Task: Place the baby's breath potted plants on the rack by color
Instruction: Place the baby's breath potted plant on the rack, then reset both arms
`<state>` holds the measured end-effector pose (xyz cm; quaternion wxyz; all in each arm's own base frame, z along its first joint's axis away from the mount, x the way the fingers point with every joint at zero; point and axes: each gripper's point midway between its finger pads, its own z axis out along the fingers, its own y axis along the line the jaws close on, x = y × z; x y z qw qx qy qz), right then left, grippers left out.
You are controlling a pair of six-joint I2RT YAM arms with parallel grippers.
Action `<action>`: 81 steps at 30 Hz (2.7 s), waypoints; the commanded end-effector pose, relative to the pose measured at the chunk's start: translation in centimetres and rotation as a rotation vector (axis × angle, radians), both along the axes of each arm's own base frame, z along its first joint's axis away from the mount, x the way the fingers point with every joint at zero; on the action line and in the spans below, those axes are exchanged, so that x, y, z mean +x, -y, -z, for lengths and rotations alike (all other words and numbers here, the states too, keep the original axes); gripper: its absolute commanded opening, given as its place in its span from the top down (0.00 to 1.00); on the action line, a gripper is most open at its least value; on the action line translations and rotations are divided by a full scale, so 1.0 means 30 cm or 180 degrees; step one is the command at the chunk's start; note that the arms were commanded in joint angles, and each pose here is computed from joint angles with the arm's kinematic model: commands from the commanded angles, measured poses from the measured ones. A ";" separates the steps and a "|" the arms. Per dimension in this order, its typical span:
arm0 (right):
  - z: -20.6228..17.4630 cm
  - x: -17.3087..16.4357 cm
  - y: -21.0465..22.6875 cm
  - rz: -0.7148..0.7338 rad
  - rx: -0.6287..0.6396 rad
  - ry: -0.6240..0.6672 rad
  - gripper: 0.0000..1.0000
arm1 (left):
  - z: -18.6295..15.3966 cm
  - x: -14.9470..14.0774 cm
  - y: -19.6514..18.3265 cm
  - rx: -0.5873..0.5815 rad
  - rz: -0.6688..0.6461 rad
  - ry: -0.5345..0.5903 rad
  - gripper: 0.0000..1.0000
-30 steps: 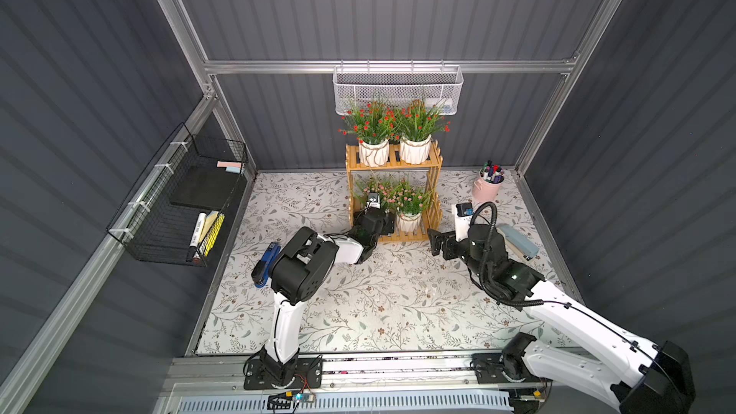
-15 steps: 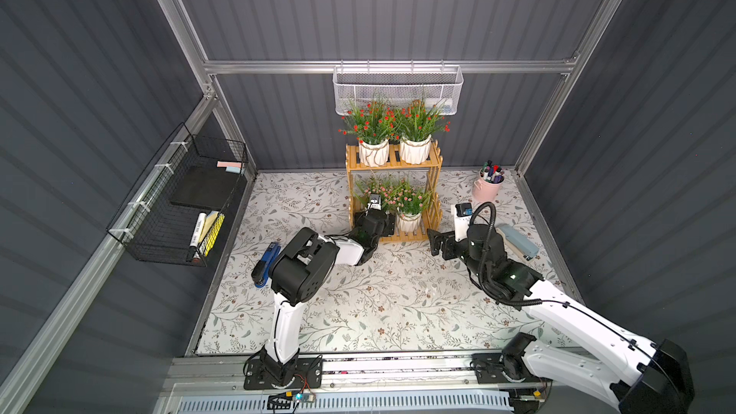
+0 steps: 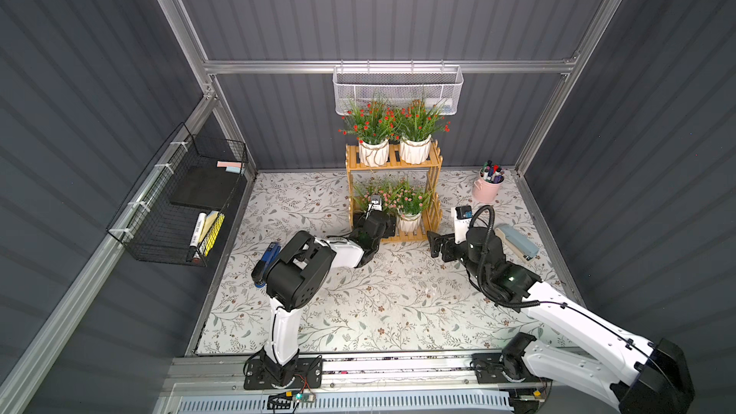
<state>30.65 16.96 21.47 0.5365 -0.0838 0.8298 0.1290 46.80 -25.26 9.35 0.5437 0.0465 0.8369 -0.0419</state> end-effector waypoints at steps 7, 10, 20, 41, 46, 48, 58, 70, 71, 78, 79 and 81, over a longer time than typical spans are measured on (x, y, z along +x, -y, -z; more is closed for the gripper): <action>-0.039 0.008 -0.003 0.0052 0.0233 0.0075 0.01 | -0.117 -0.054 0.008 -0.0192 -0.0016 -0.0116 0.01; -0.057 0.009 -0.009 0.0026 0.0236 0.0107 0.01 | -0.144 -0.072 0.023 -0.0254 0.0089 -0.0157 0.01; -0.082 -0.008 -0.006 -0.0047 0.0159 0.0101 0.01 | -0.245 -0.140 0.035 -0.0347 0.0348 -0.0287 0.01; -0.133 -0.113 0.113 -0.0012 0.0052 0.0286 0.01 | -0.551 -0.415 -0.306 -0.0536 -0.0134 -0.0232 0.01; -0.124 -0.014 0.181 0.0141 0.0113 0.0468 0.01 | -0.522 -0.370 -0.494 -0.0349 -0.0589 -0.0142 0.01; -0.131 0.052 0.232 0.0297 0.0130 0.0478 0.01 | -0.475 -0.325 -0.580 -0.0304 -0.0711 -0.0159 0.01; 0.058 0.191 0.378 0.0619 -0.0449 0.0348 0.01 | -0.216 -0.196 -0.823 0.0118 -0.0822 0.0101 0.01; 0.293 0.244 0.535 0.0916 -0.0432 0.0171 0.01 | -0.127 -0.101 -0.862 0.0106 -0.0567 0.0546 0.01; 0.304 0.251 0.538 0.0906 -0.0477 0.0248 0.01 | -0.115 -0.108 -0.859 0.0086 -0.0520 0.0560 0.01; 0.400 0.310 0.542 0.0800 -0.0421 0.0246 0.01 | -0.072 -0.125 -0.892 0.0017 -0.0658 0.0725 0.01; 0.399 0.312 0.555 0.0848 -0.0376 0.0294 0.01 | -0.069 -0.124 -0.892 0.0018 -0.0658 0.0697 0.00; 0.405 0.316 0.561 0.0869 -0.0344 0.0227 0.01 | -0.068 -0.122 -0.892 0.0012 -0.0644 0.0693 0.01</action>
